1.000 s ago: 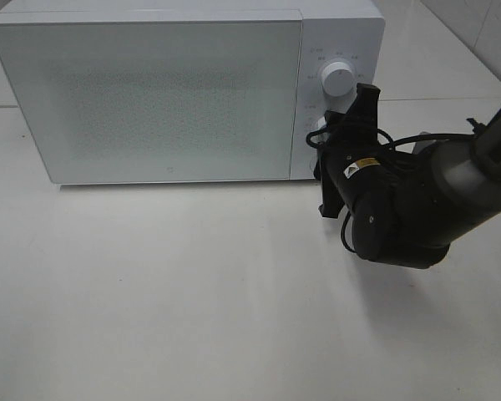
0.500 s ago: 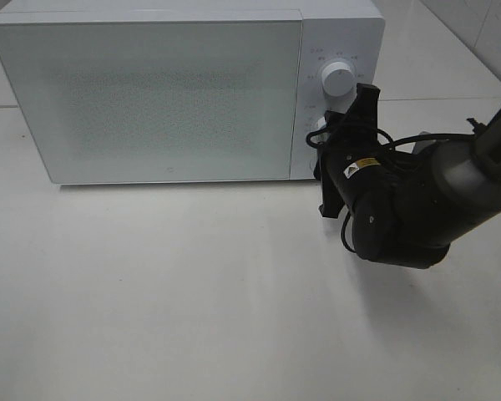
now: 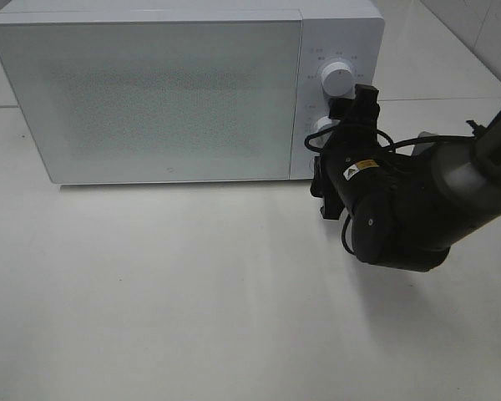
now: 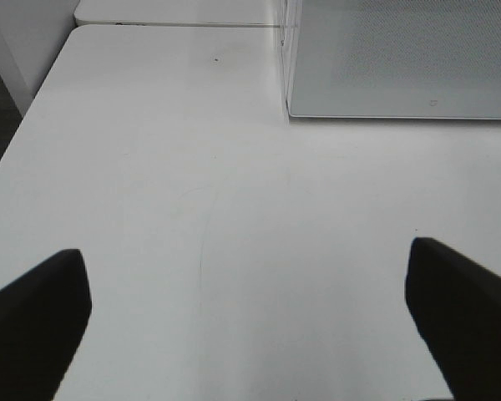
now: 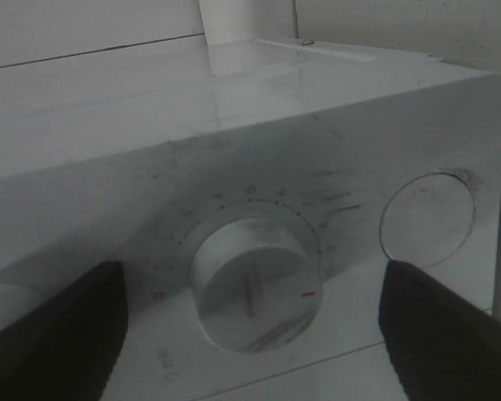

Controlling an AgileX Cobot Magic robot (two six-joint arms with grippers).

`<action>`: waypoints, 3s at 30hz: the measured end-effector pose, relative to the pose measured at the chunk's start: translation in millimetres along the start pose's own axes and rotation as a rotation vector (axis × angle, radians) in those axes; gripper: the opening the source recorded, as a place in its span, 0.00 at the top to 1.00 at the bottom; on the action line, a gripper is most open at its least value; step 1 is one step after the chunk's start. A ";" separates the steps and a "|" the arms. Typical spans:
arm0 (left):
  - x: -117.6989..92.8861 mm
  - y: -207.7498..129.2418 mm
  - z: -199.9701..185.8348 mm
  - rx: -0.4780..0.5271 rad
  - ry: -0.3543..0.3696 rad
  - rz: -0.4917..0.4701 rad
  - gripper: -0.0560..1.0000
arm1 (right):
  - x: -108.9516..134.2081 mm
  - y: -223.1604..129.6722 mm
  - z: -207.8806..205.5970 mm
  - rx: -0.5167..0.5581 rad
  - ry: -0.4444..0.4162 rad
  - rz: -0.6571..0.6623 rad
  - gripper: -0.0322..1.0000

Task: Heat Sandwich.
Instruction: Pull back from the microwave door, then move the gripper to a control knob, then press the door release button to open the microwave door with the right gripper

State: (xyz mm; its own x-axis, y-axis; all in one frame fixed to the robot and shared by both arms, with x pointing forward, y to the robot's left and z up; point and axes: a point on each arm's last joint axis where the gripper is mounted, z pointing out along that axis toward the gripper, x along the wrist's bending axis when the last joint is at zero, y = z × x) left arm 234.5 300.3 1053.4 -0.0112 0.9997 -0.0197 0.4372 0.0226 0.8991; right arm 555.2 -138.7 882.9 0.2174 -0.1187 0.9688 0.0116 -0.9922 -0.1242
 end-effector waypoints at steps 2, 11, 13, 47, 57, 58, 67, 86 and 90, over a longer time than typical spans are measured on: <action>0.0 0.0 0.0 0.000 0.000 0.000 0.04 | 0.1 0.0 0.0 0.000 0.001 0.000 0.19; 0.0 0.0 0.0 0.000 0.000 0.000 0.04 | 2.1 -1.4 -0.2 0.017 0.025 -0.011 0.24; 0.0 0.0 0.0 0.000 0.000 0.000 0.04 | 2.9 -3.4 -1.8 0.048 0.033 -0.030 0.24; 0.0 0.0 0.0 0.000 0.000 0.000 0.04 | 36.5 24.3 -106.8 0.364 -0.248 -0.725 0.24; 0.0 0.0 0.0 0.000 0.000 0.000 0.04 | 49.7 25.6 -138.5 0.632 -0.244 -1.302 0.24; 0.0 0.0 0.0 0.000 0.000 0.000 0.04 | 50.3 25.9 -141.4 0.657 -0.244 -1.338 0.24; 0.0 0.0 0.0 0.000 0.000 0.000 0.04 | 60.7 30.2 -173.7 0.865 -0.237 -1.509 0.24; 0.0 0.0 0.0 0.000 0.000 0.000 0.04 | 131.7 46.3 -244.3 1.103 -0.230 -1.740 0.24; 0.0 0.0 0.0 0.000 0.000 0.000 0.04 | 147.5 56.6 -265.9 1.145 -0.269 -1.785 0.24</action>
State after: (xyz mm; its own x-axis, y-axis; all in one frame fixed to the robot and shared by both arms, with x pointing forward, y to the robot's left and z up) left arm 234.5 300.3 1053.4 -0.0112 0.9997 -0.0197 0.4372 0.0226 0.8991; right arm 328.4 -222.6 1075.9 -0.5978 0.7908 0.1316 0.7230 0.4610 0.5145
